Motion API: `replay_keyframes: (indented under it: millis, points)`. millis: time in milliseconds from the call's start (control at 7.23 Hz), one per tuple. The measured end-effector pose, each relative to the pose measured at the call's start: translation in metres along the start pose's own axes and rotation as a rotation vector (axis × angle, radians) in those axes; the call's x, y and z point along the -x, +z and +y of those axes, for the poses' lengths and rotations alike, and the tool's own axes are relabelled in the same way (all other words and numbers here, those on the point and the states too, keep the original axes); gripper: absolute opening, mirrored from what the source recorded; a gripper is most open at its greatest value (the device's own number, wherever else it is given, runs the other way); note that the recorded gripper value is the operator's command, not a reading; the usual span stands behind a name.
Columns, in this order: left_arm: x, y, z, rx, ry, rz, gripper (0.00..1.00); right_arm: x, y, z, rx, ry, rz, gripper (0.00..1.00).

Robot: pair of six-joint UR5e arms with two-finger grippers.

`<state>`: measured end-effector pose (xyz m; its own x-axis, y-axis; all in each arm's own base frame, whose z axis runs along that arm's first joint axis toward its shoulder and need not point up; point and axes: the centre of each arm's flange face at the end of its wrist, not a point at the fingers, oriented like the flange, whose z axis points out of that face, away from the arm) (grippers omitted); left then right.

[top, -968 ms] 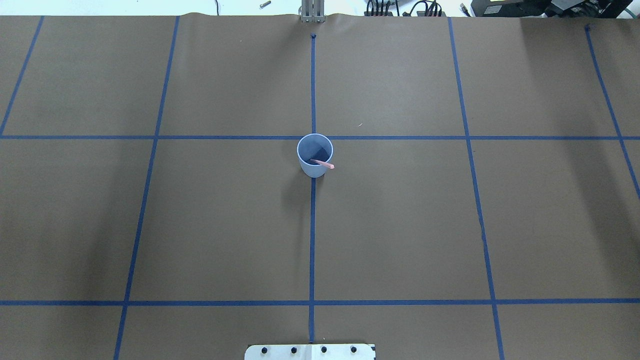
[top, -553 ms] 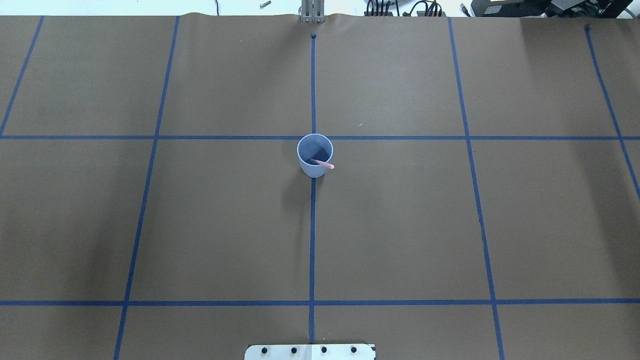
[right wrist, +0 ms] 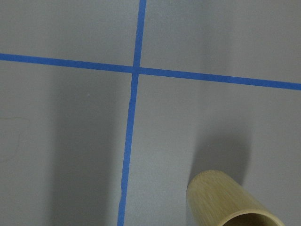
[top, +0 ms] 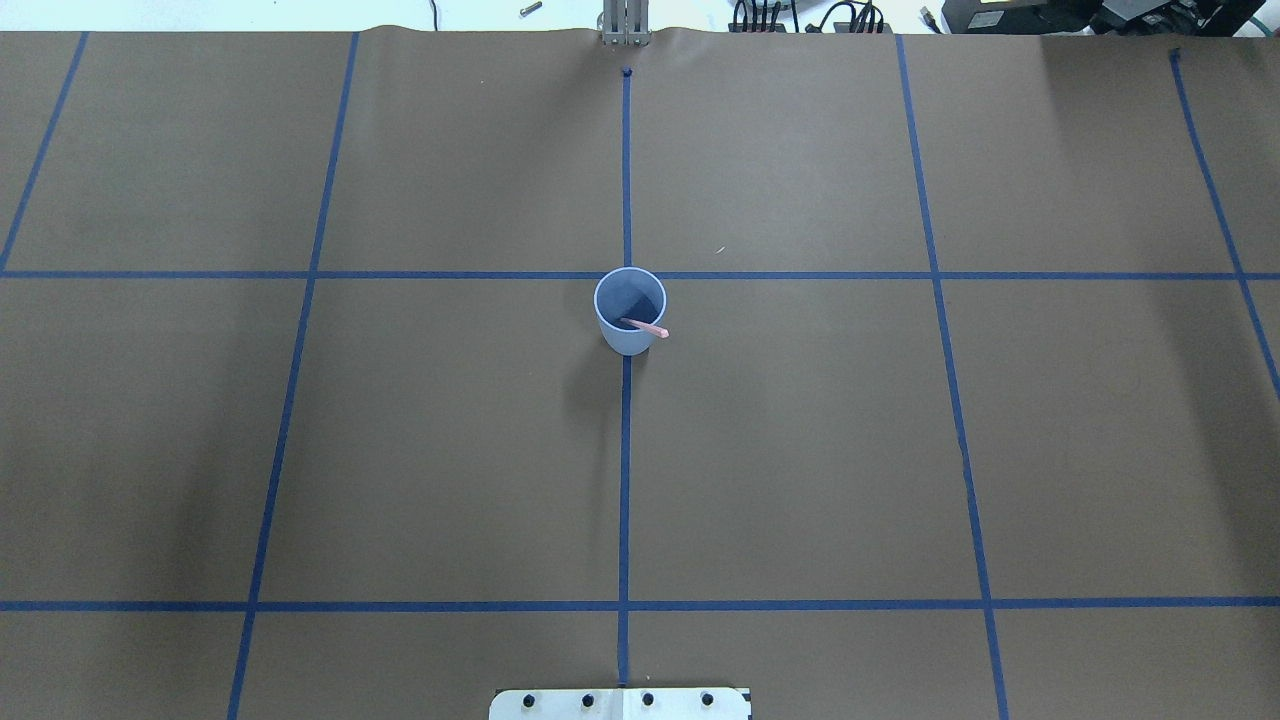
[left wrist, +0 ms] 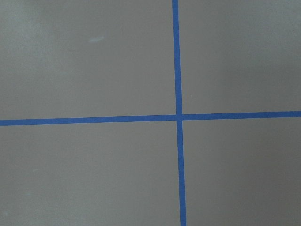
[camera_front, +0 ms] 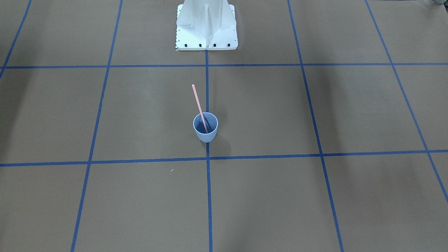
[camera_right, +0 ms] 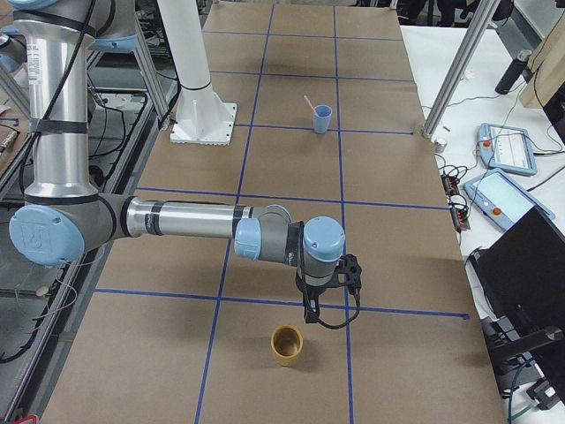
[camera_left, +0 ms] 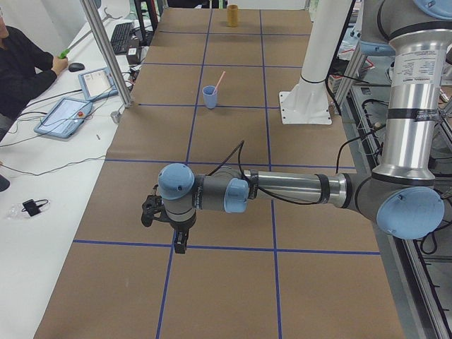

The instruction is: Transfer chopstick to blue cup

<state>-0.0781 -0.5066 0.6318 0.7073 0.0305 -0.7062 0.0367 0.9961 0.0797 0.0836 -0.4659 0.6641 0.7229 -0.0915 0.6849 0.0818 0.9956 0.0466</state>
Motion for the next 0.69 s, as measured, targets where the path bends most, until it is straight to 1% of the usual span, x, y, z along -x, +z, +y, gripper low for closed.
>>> replay_keyframes:
  millis: [691]
  points:
    - [0.0026,0.0020,0.0035,0.005,-0.005,0.000,0.99,0.0030,-0.0031,-0.0018,-0.005,-0.004,-0.003,1.00]
